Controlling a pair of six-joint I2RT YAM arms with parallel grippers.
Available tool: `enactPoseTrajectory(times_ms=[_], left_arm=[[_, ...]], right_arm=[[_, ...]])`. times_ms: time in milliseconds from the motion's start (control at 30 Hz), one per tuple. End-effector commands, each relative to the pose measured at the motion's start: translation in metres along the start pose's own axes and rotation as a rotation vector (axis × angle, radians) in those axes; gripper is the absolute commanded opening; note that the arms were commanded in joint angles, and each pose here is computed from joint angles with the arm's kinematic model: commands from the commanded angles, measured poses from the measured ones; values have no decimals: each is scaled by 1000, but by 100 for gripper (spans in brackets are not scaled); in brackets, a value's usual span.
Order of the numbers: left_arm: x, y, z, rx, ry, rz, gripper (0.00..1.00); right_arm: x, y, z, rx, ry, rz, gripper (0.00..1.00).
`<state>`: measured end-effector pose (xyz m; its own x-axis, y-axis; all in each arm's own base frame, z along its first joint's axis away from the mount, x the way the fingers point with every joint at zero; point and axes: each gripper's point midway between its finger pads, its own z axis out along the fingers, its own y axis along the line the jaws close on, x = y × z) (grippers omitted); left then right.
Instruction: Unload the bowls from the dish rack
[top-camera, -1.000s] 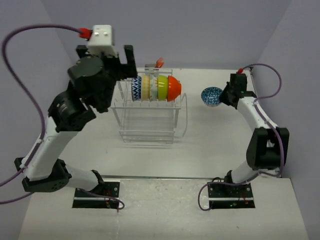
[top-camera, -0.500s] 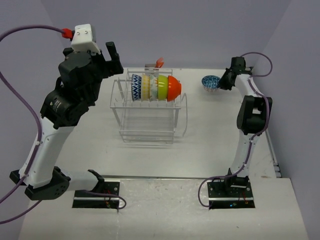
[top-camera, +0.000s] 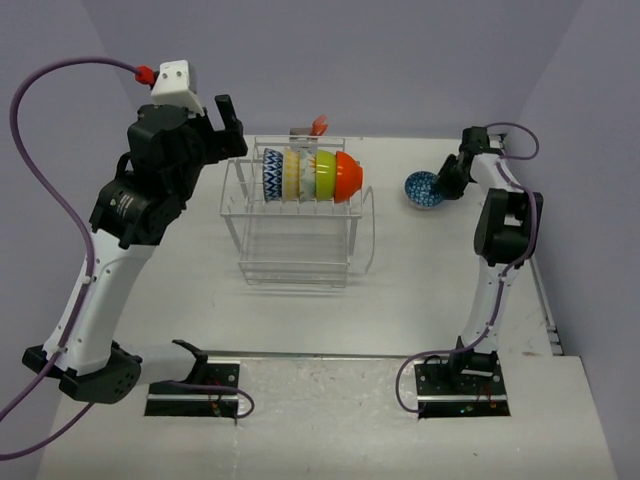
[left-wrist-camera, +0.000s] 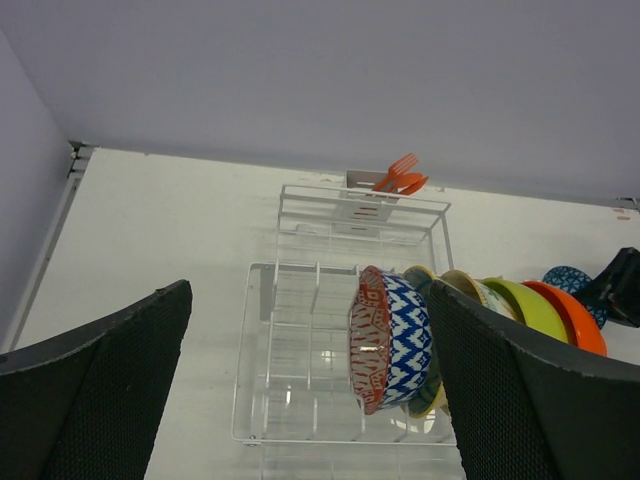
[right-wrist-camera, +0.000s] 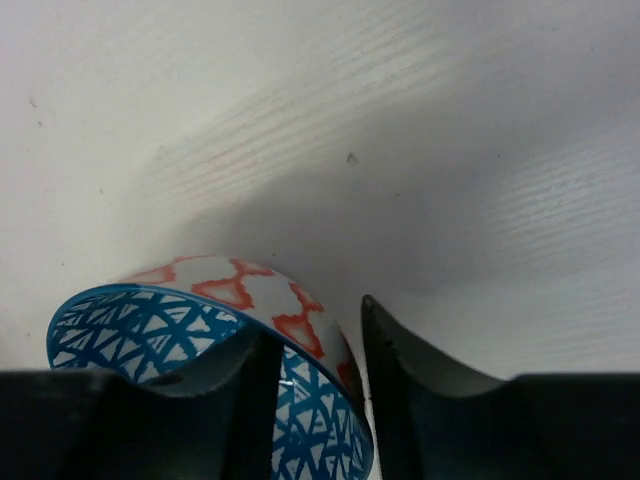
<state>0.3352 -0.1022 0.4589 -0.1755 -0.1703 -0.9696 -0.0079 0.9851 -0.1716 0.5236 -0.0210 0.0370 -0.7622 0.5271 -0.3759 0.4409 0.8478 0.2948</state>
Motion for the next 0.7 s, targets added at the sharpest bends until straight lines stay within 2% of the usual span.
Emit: enactPoseTrajectory(times_ms=[0, 100, 233, 267, 300, 367, 500, 533, 567, 600, 667], left_arm=[[-13, -7, -9, 65, -42, -57, 100], [-8, -10, -9, 86, -36, -72, 100], [-6, -18, -14, 137, -36, -107, 100], [-4, -20, -14, 148, -29, -120, 100], [-4, -23, -14, 163, -32, -126, 100], [5, -27, -13, 194, -14, -145, 100], [13, -29, -11, 257, -35, -202, 100], [17, -35, -12, 317, -21, -207, 100], [30, -24, -2, 305, 3, -230, 100], [27, -26, -2, 356, -9, -248, 100], [44, -41, -4, 590, 72, -284, 100]], right_arm=[[-9, 8, -23, -48, -38, 7, 43], [0, 8, -33, -66, -49, 39, 55], [-9, 18, -77, -118, -167, 73, 66], [-23, 27, -108, -149, -252, 69, 74], [-20, 29, -117, -159, -265, 72, 85], [-27, 46, -162, -219, -347, 51, 99], [-6, 82, -219, -313, -410, -56, 99], [1, 85, -228, -324, -423, -75, 99], [18, 107, -241, -373, -442, -131, 99], [36, 107, -262, -400, -477, -168, 99], [76, 116, -298, -518, -500, -225, 99]])
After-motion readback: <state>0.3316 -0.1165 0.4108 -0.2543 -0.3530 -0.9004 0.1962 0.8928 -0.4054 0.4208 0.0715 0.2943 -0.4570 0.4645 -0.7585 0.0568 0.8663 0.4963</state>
